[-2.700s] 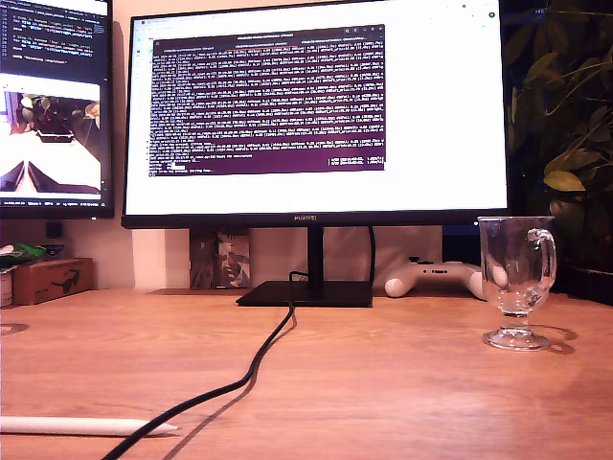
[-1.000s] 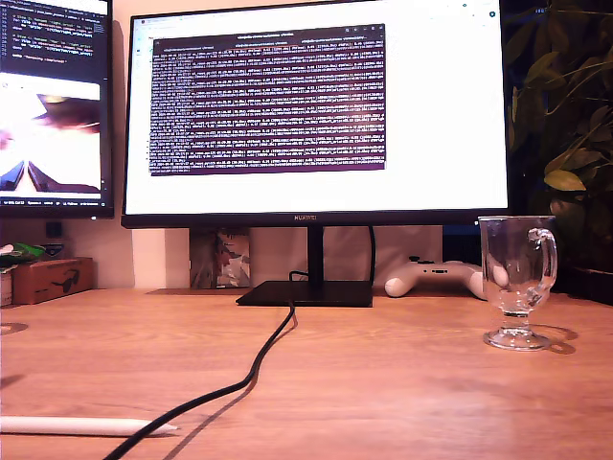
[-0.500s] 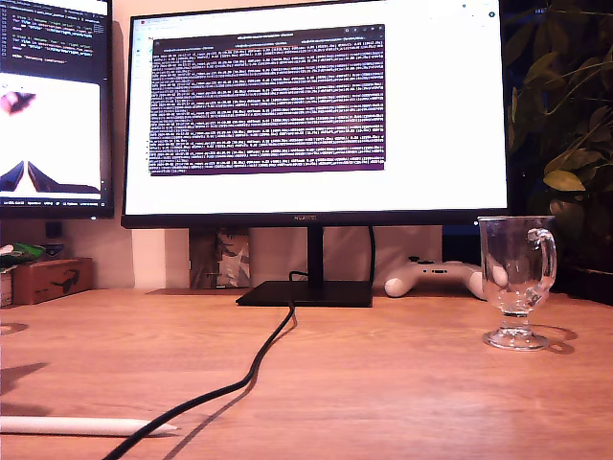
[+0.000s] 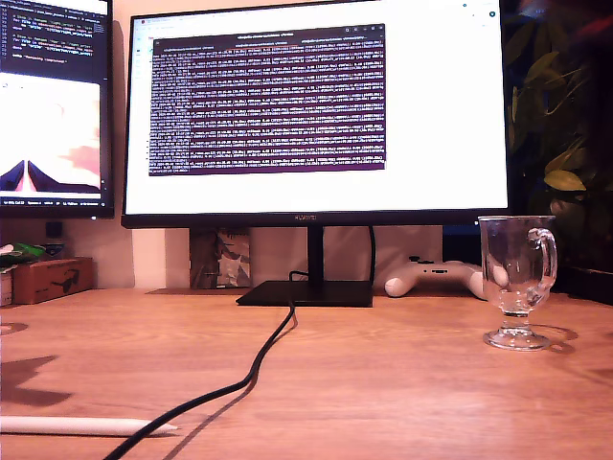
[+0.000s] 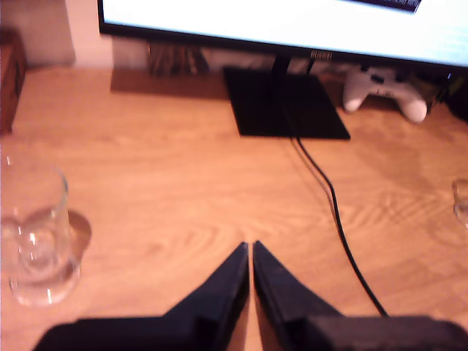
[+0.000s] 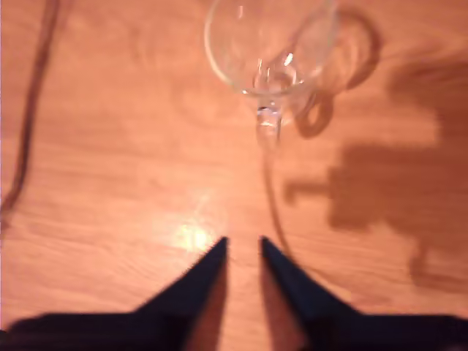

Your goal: Pick the small glass cups in front of you with each of your hands, and place them behind the white pen

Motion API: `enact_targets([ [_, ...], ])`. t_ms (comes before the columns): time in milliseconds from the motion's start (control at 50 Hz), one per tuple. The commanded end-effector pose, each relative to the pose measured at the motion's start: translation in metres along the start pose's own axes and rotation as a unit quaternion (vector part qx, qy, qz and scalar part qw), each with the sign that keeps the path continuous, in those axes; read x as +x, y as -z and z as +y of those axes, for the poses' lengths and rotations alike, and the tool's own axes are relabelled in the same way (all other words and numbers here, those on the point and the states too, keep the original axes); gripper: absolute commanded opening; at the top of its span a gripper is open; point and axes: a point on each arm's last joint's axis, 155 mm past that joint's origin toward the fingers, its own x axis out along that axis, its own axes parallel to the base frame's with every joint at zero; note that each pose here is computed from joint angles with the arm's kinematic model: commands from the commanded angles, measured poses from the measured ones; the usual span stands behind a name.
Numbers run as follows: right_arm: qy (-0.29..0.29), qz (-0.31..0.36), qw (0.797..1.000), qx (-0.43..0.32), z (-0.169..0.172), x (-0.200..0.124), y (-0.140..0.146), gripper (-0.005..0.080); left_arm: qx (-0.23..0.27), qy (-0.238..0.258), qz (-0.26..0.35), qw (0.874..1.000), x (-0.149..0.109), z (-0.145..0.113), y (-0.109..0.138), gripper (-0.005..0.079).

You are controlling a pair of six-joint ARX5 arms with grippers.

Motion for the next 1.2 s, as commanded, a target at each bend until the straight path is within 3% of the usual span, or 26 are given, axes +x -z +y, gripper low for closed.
enact_targets([
  [0,0.007,0.015,1.000,-0.002,0.000,0.007,-0.003,0.0303,0.012,0.003,-0.020,1.000,-0.003,-0.003,-0.014,-0.0019],
  [440,0.027,0.002,0.999,-0.041,-0.001,0.036,-0.038,0.0300,0.019,0.005,-0.035,0.999,-0.003,-0.004,-0.022,-0.0019],
  [740,0.030,0.014,0.998,-0.045,-0.001,0.050,-0.039,0.0223,0.022,0.006,-0.044,0.999,-0.004,-0.005,-0.026,-0.0019],
  [920,0.031,0.023,0.998,-0.057,-0.002,0.055,-0.037,-0.0009,0.035,0.005,-0.044,0.998,-0.004,-0.005,-0.026,-0.0019],
  [1180,0.029,0.016,0.997,-0.073,-0.001,0.056,-0.040,-0.0011,0.058,-0.001,-0.009,0.998,-0.013,-0.009,-0.034,-0.0019],
])
